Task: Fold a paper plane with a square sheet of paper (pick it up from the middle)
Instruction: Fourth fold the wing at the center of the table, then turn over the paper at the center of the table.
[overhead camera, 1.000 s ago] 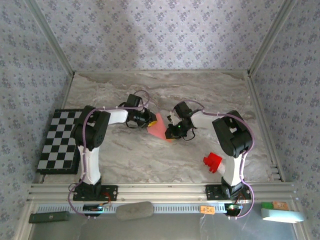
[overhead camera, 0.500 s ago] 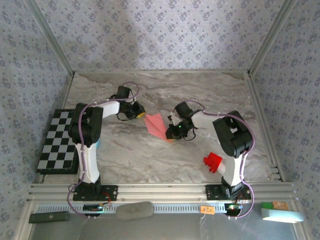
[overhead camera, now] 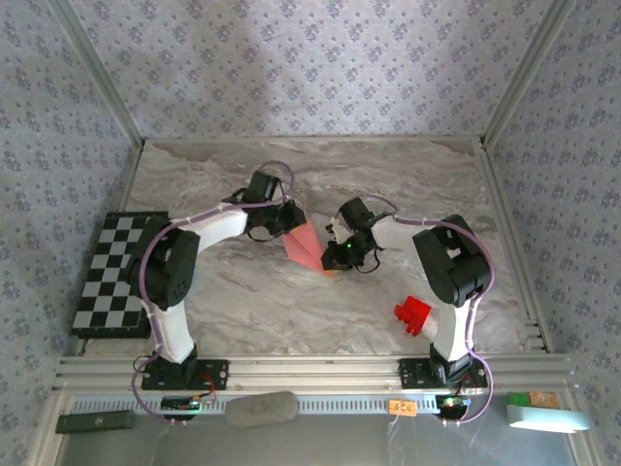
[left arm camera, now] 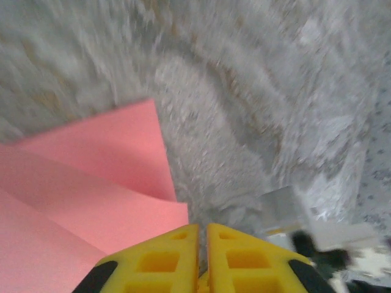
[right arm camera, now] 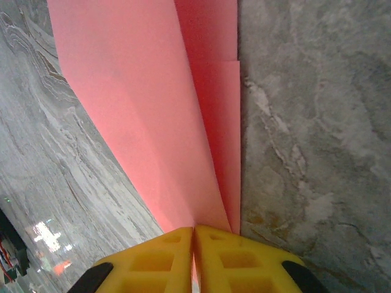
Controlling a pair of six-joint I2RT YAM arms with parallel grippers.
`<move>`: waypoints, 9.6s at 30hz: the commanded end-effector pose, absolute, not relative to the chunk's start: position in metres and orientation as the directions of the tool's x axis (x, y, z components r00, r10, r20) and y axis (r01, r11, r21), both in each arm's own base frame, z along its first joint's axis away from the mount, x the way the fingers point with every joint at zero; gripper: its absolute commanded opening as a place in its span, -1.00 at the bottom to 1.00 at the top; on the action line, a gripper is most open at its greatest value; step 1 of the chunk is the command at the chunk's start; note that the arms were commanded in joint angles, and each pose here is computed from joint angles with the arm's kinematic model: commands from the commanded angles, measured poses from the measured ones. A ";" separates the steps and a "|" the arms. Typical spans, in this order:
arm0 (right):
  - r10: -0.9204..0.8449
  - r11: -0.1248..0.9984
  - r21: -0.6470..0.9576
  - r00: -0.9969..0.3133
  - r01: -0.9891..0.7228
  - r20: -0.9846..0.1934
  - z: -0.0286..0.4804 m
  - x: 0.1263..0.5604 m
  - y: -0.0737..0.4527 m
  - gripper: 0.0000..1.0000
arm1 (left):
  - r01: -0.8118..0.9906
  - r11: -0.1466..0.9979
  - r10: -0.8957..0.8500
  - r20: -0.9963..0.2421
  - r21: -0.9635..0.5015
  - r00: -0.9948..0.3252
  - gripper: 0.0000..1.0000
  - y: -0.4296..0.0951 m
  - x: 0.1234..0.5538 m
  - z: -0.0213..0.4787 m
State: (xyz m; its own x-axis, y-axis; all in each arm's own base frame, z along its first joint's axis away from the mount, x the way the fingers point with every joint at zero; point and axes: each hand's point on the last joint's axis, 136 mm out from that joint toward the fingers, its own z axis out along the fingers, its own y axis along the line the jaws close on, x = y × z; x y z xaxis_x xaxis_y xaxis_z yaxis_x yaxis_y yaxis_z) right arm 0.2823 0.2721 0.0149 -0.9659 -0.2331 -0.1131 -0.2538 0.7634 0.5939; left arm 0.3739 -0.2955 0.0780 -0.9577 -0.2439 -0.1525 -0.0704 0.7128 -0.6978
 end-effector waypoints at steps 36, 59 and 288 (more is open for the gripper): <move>-0.168 0.782 0.591 -0.980 -0.199 -0.108 0.027 0.317 0.301 -0.79 | -0.252 0.831 -0.290 0.000 -0.495 -0.957 -0.94 -0.268 0.349 -0.014; -0.132 0.826 0.555 -0.991 -0.099 0.020 0.007 0.255 0.245 -0.78 | -0.282 0.866 -0.299 0.023 -0.413 -0.954 -0.97 -0.255 0.340 -0.029; 0.475 0.728 0.677 -0.790 0.105 -0.388 0.121 0.365 0.137 0.09 | -0.028 0.923 -0.143 -0.274 -0.385 -0.951 -0.63 -0.281 0.327 0.090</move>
